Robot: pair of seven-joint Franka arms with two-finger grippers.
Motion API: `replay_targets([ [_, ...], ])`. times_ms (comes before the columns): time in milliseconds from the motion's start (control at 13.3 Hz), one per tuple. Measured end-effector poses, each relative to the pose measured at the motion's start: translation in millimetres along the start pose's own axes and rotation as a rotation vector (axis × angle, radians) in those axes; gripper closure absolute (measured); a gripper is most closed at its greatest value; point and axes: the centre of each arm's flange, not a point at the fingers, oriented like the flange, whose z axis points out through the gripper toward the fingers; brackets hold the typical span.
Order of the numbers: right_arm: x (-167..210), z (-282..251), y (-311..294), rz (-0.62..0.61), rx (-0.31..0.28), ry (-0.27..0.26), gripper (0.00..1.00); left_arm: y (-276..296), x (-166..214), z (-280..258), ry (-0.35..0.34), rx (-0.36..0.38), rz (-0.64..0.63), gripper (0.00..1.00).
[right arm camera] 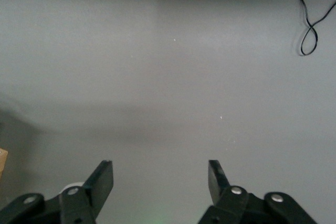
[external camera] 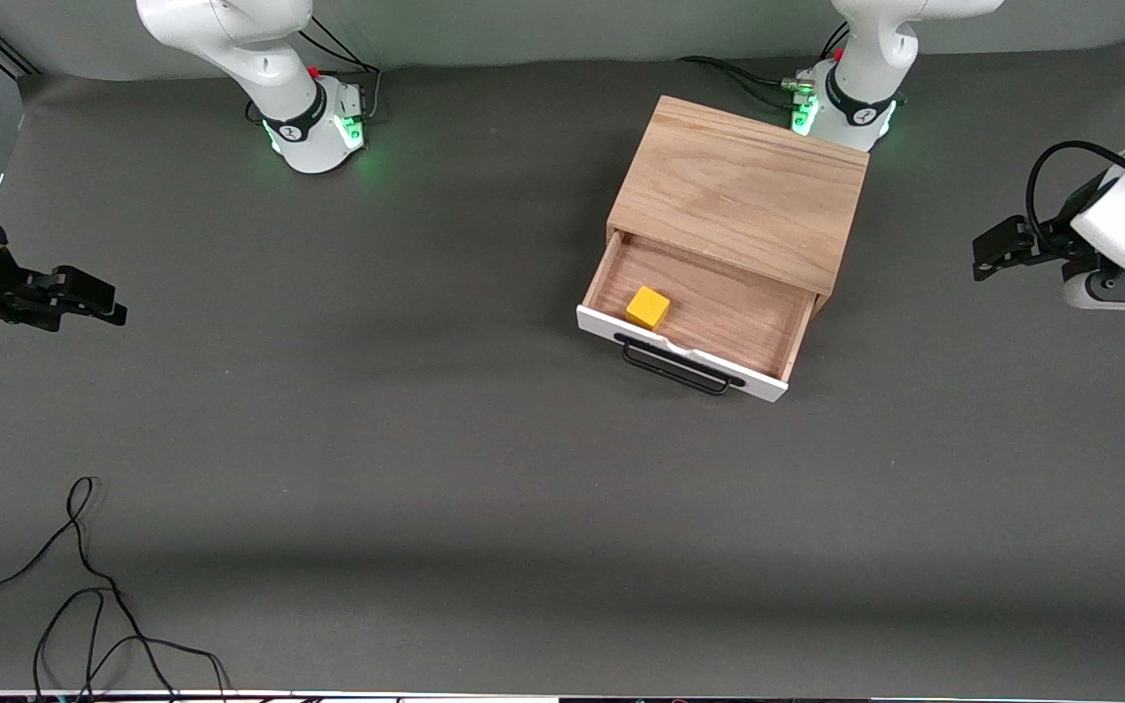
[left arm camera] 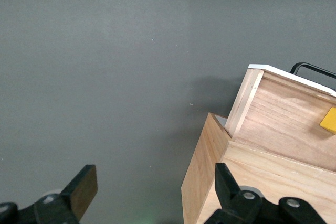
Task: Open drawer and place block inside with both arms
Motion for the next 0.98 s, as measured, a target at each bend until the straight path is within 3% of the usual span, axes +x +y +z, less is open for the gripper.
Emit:
replay_targets([
  [150,-11.0,1.3,-2.0,-0.007,0.004,0.022,0.11,0.6,0.0,0.0,0.0,0.0,0.001,0.0],
  [376,-20.3,-3.1,-14.5,-0.043,-0.057,0.032,0.08,1.0,0.0,0.0,0.0,0.0,0.002,0.0],
  [451,-21.0,-4.6,-19.8,-0.053,-0.064,0.036,0.01,1.0,0.0,0.0,0.0,0.0,0.002,0.0],
  [977,-10.1,3.4,-20.6,-0.056,-0.069,0.036,0.0,1.0,0.0,0.0,0.0,0.0,0.002,0.0],
])
